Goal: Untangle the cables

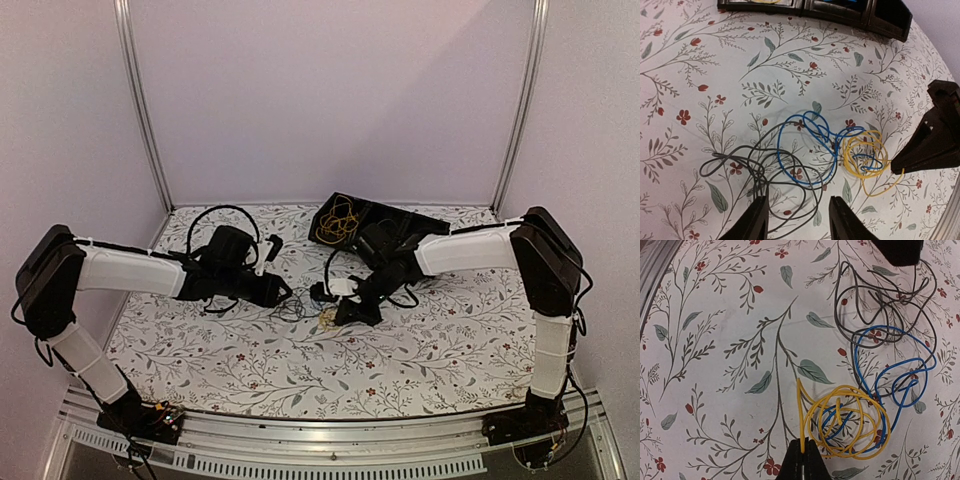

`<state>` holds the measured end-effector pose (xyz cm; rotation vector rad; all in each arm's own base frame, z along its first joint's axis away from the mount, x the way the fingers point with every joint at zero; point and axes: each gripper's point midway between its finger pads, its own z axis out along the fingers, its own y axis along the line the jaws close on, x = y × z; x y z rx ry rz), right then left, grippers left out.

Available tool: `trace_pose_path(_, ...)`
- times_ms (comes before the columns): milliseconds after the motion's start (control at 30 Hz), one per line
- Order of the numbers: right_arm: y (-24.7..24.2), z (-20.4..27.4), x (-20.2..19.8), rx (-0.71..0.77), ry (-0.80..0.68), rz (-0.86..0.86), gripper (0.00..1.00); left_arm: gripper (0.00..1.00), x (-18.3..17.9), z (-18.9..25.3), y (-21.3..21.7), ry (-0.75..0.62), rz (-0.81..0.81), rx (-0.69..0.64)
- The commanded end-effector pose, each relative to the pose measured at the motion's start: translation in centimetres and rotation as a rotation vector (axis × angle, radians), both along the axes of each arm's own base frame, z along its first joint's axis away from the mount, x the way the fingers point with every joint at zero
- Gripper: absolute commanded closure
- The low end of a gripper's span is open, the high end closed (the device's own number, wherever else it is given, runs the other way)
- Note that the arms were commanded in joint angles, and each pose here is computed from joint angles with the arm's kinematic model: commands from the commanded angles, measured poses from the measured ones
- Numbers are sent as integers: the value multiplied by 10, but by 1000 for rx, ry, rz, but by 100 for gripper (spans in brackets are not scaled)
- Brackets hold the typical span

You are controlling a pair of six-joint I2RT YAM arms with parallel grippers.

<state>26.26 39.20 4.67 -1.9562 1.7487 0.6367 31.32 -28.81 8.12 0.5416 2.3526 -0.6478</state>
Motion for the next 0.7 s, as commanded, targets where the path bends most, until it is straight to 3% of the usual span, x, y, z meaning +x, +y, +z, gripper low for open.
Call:
trace_pose_path(0,14,61,-2,110,-14,8,100,52,-8,33,-36,-153,-122,-74)
trace_pose_path(300,25,149,11,280,48,-54,100,46,-30,111,-49,-438,-150,-306)
trace_pose_path(500,26,161,24,307,100,-89,100,47,-42,129,-45,-488,-164,-401)
trace_pose_path(667,28,168,20,332,137,-81,100,49,-25,114,-46,-472,-98,-355)
